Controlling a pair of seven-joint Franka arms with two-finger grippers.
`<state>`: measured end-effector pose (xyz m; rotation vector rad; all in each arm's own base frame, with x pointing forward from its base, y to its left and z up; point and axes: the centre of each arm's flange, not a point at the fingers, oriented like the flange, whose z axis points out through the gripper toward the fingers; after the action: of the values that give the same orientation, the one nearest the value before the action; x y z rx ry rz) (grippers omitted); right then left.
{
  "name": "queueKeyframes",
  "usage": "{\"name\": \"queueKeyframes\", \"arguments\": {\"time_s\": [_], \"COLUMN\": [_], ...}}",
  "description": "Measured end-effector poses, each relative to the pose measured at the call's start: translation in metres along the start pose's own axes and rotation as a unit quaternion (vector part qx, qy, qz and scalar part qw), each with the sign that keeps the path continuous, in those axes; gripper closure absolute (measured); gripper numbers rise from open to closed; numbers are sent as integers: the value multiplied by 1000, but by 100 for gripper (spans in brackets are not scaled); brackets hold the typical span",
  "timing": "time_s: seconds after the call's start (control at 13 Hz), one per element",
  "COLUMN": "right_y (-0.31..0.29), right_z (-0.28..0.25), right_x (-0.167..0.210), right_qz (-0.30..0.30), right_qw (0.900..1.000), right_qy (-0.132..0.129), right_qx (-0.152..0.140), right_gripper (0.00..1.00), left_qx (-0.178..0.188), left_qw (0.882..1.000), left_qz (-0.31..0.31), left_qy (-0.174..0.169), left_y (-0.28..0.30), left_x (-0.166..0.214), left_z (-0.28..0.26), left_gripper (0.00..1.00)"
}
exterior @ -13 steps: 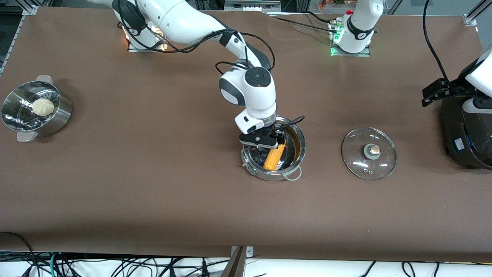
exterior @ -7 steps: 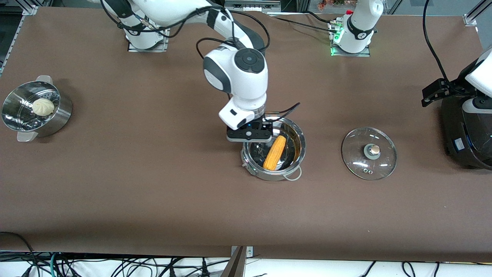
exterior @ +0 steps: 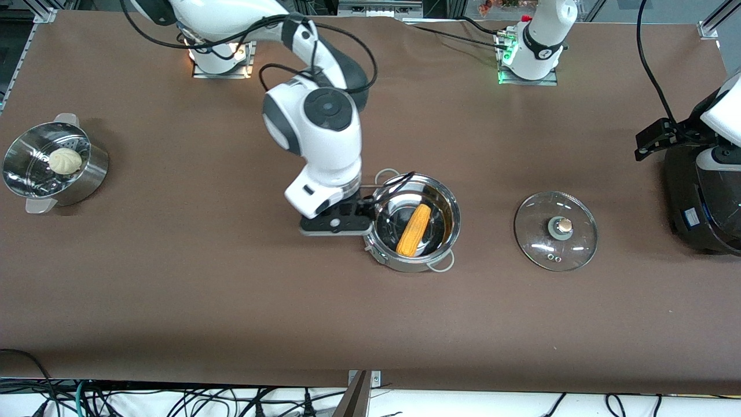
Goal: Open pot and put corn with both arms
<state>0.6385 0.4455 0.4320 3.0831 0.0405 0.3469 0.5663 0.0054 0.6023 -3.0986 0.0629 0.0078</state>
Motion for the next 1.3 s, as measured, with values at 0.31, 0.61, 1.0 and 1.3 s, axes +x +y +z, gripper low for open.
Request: {"name": "queueKeyframes", "arguments": {"time_s": [0.31,0.61,1.0,1.3], "right_y": [79,95,91,91], "right_z": [-14,-17,-16,-16], "right_x": [41,48,45,45], "right_qz": [41,51,48,48], "right_qw": [999,999,999,999], "right_qy": [-11,-13,-15,-15], "right_qx": [1,3,4,4], "right_gripper": [0,0,0,0], "left_qx": [0,0,0,0], "left_qw": [1000,1000,1000,1000], "left_qz": [0,0,0,0], "left_qy": [-1,-2,-4,-4], "left_y": [0,0,0,0], "left_x": [0,0,-1,-1], "left_z": [0,0,1,1], "left_gripper": [0,0,0,0]}}
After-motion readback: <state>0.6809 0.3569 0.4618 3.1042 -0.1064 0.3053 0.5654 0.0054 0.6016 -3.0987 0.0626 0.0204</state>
